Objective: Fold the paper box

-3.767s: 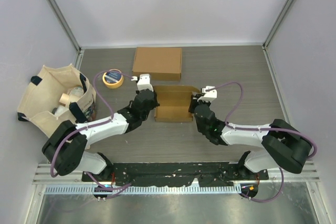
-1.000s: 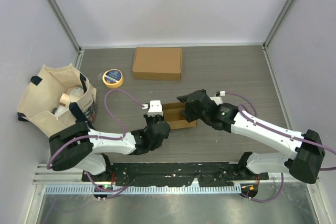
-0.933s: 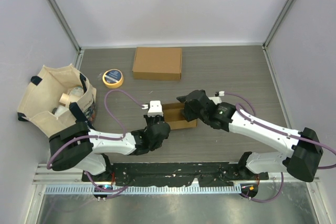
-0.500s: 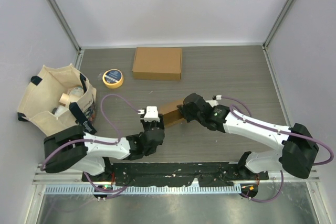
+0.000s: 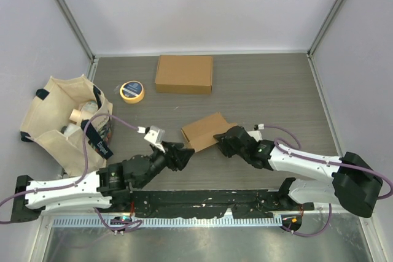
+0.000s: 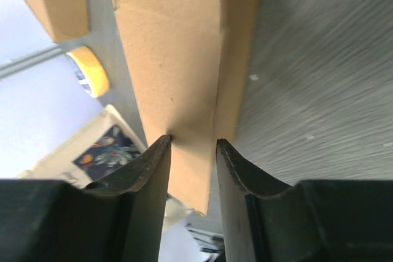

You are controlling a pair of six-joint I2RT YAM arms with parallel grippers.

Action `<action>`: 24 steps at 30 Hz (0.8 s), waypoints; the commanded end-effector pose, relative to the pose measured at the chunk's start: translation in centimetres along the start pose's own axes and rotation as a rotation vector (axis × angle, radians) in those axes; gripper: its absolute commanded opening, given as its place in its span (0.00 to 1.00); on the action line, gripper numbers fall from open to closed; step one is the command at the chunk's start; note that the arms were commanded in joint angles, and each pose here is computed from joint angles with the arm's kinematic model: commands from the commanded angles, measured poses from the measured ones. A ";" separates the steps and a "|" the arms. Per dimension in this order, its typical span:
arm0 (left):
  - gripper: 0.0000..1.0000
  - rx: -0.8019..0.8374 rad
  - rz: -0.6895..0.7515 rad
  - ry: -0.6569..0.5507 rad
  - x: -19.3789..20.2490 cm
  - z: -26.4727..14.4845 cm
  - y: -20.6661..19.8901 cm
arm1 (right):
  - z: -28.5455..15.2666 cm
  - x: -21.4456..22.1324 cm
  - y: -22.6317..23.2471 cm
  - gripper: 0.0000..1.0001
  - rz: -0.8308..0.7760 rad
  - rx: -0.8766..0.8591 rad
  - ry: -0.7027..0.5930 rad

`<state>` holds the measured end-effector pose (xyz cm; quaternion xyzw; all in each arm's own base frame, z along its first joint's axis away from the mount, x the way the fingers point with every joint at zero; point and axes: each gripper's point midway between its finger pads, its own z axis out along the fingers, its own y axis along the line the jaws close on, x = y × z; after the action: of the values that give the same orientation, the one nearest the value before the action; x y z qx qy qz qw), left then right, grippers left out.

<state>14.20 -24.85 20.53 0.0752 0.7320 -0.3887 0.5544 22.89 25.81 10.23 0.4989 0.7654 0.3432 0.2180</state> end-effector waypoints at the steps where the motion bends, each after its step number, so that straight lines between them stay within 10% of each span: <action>1: 0.56 -0.036 0.045 0.183 0.2 1.1 -0.7 | -0.1 0.3 -0.6 0.43 -0.090 -0.085 0.040; 13: 0.20 -0.021 -0.189 0.355 6.0 11.6 2.2 | -3.8 -0.6 -1.4 0.62 -0.685 -0.233 0.079; 24: 0.25 -0.093 -0.216 0.419 9.9 10.6 5.0 | -3.7 -1.7 6.3 0.44 -0.929 -0.495 0.567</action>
<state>20.67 -30.34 5.76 0.0487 0.8789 -0.3437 0.3273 25.07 21.13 16.20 0.0962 0.8517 0.4199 0.2984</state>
